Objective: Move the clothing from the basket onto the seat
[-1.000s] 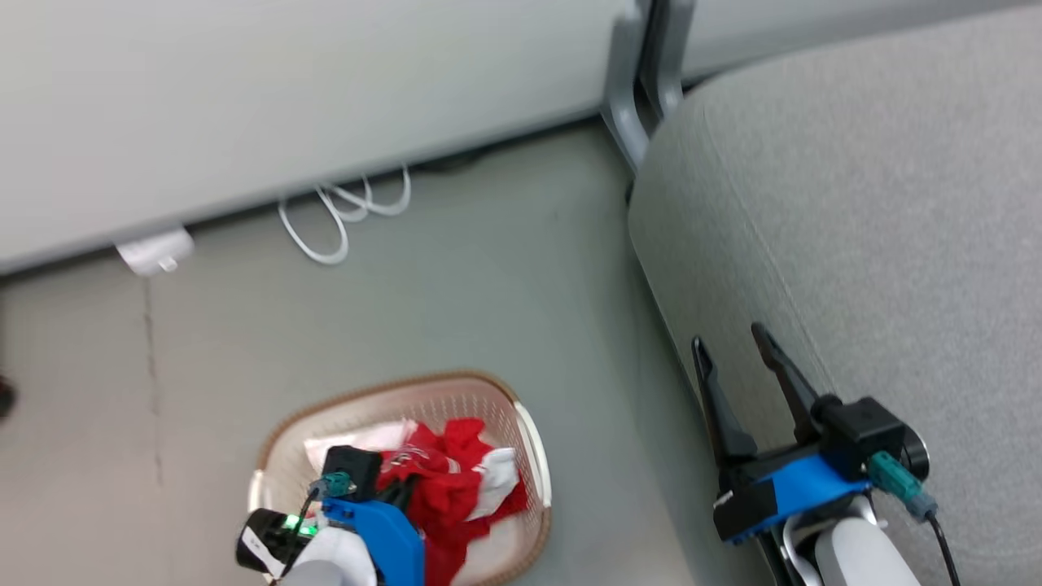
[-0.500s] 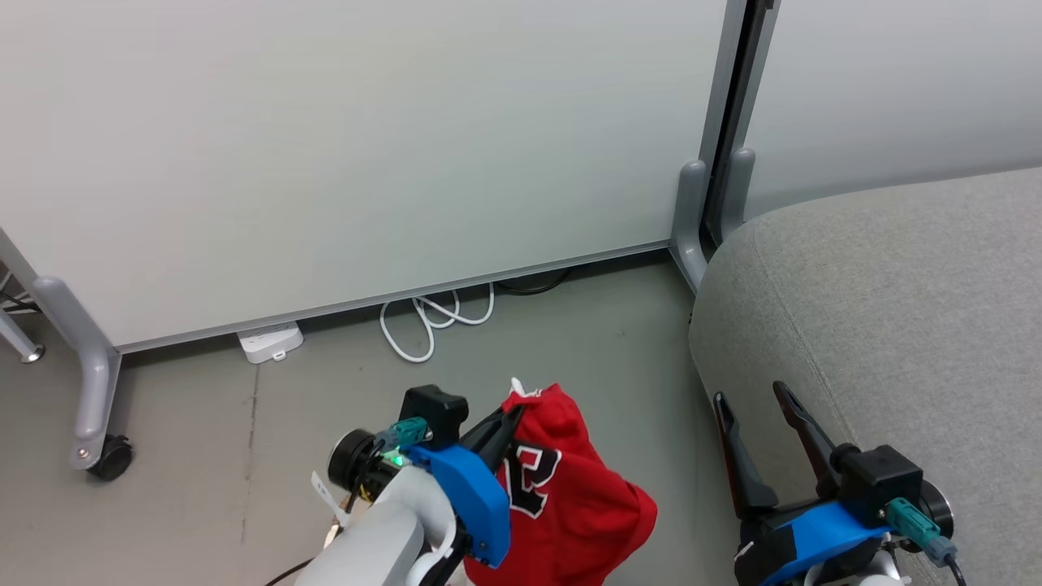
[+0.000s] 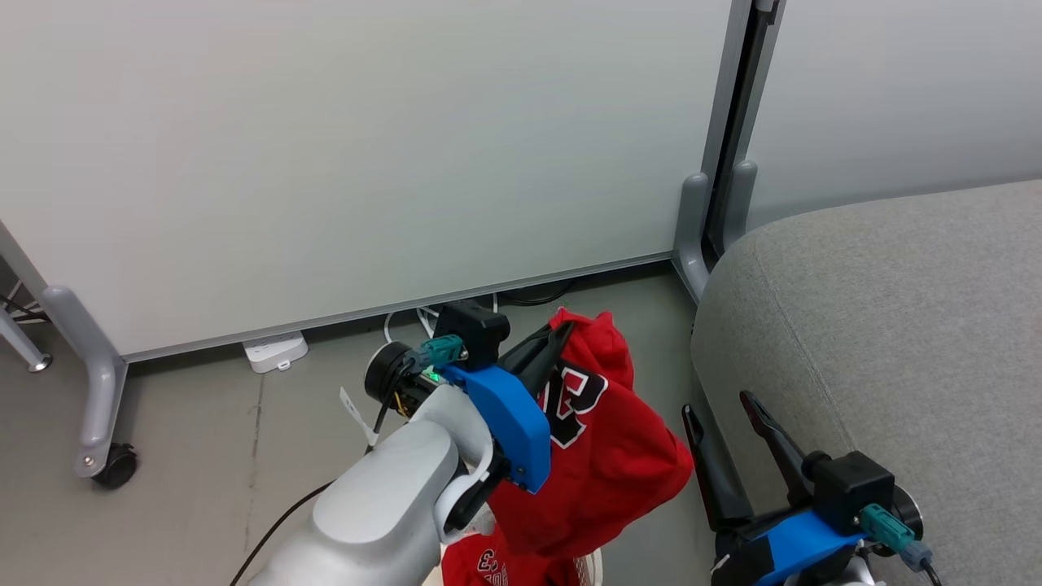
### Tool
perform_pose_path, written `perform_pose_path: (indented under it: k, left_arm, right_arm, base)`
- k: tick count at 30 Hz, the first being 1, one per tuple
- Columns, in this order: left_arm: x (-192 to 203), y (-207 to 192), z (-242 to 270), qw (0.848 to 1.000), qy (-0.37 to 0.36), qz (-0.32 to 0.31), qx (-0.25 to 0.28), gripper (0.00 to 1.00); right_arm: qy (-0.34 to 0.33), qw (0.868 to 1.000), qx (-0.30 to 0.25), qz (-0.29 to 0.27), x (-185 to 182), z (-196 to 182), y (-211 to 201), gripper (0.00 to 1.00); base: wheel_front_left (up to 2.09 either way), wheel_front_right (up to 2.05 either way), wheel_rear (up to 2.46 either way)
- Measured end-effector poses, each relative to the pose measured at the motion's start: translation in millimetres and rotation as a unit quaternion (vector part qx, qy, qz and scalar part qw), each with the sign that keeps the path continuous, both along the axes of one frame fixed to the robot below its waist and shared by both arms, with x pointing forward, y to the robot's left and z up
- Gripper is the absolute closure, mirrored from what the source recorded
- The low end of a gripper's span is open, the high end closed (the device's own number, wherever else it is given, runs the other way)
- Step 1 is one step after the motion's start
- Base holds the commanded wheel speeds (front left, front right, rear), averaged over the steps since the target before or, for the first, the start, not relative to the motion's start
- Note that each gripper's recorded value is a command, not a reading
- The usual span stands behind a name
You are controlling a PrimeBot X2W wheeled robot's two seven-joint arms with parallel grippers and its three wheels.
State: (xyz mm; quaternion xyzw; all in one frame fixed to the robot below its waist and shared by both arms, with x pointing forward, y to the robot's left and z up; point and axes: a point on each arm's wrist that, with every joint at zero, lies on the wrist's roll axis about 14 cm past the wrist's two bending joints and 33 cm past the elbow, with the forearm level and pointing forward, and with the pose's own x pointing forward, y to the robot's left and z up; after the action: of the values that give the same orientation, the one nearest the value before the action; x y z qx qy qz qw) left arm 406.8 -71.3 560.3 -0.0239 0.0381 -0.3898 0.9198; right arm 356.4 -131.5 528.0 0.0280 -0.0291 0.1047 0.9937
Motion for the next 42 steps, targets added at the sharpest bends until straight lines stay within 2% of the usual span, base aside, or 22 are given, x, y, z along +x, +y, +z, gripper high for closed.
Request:
perform_pose_path:
  k: [12,20,33,42]
  left_arm:
    - [3.3,-1.3,-6.1,1.0,0.007,0.003,0.003,1.0]
    - [3.0,1.0,-10.9,1.0,0.012,0.005,0.007,1.0]
    - [-8.1,-5.3,-0.9,1.0,0.0,-0.01,0.001,1.0]
    - [-13.8,-10.8,2.1,1.0,-0.003,-0.019,0.0,1.0]
  right_arm:
    - [0.011,1.0,0.011,0.001,-3.8,-8.0,1.0,0.0]
    - [0.037,0.999,0.0,0.037,-5.1,-18.3,24.4,0.0]
    - [0.072,0.99,-0.049,0.114,18.4,-14.5,71.1,0.0]
    - [0.123,0.98,-0.099,0.121,32.4,-33.6,70.7,0.0]
  base:
    - [0.0,0.0,0.0]
    - [0.0,0.0,0.0]
    - [0.0,0.0,0.0]
    - [0.0,0.0,0.0]
